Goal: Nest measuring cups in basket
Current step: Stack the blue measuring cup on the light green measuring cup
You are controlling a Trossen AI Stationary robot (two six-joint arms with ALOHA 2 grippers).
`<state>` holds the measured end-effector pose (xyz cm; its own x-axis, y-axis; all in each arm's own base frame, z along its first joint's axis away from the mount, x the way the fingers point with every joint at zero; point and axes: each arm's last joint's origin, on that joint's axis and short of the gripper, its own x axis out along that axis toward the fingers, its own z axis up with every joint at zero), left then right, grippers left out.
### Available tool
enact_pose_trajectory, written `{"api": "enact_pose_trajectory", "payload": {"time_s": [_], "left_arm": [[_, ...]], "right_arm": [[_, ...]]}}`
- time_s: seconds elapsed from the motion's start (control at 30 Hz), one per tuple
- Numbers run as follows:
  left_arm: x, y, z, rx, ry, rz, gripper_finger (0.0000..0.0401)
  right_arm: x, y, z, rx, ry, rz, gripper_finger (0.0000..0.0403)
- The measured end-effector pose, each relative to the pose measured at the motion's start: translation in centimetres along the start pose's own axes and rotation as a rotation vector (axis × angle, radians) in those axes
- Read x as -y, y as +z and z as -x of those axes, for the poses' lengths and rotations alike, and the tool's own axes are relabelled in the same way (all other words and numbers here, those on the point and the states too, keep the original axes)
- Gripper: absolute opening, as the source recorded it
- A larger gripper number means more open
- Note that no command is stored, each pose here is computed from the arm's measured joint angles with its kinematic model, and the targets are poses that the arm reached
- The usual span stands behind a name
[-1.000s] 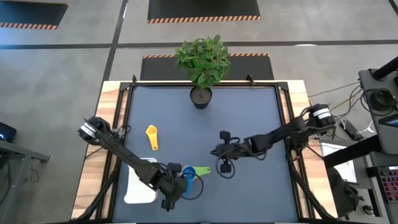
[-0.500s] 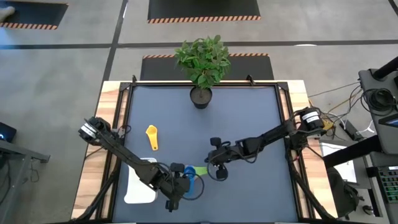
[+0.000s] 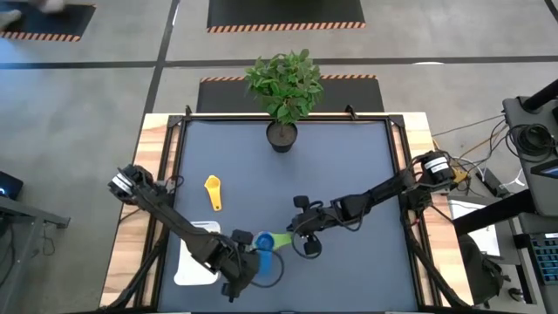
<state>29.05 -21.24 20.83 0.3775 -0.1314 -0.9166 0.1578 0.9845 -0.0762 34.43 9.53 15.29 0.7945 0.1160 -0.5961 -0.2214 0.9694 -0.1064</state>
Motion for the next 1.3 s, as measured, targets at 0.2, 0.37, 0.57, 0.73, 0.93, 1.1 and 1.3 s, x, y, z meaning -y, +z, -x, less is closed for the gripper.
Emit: {"api": "enact_pose_trajectory", "payload": {"time_s": [0.2,0.37,0.57,0.73,0.93,1.1,1.3], "left_arm": [[0.4,-0.1,-2.8,0.021,0.027,-0.074,0.0000],[1.0,0.5,-4.7,0.020,0.028,-0.121,0.0000],[1.4,1.5,-4.6,0.067,0.059,-0.166,0.0000],[0.9,2.0,-4.6,0.114,0.123,-0.186,0.0000],[0.5,2.9,-4.6,0.181,0.156,-0.221,0.0000],[-0.2,3.3,-4.9,0.204,0.167,-0.224,0.0000],[-0.3,3.7,-4.7,0.223,0.201,-0.244,0.0000]], "right_arm": [[0.0,0.0,0.0,-0.001,-0.009,0.014,0.0009],[0.1,0.0,0.0,-0.001,-0.026,0.026,0.0009],[0.3,0.0,0.0,-0.002,-0.030,0.026,0.0009],[0.3,0.0,0.0,-0.002,-0.029,0.026,0.0009],[0.3,0.0,0.0,-0.002,-0.029,0.033,0.0009],[0.3,0.0,0.0,-0.002,-0.029,0.034,0.0009],[0.3,0.1,0.1,0.002,-0.030,0.040,0.0009]]}}
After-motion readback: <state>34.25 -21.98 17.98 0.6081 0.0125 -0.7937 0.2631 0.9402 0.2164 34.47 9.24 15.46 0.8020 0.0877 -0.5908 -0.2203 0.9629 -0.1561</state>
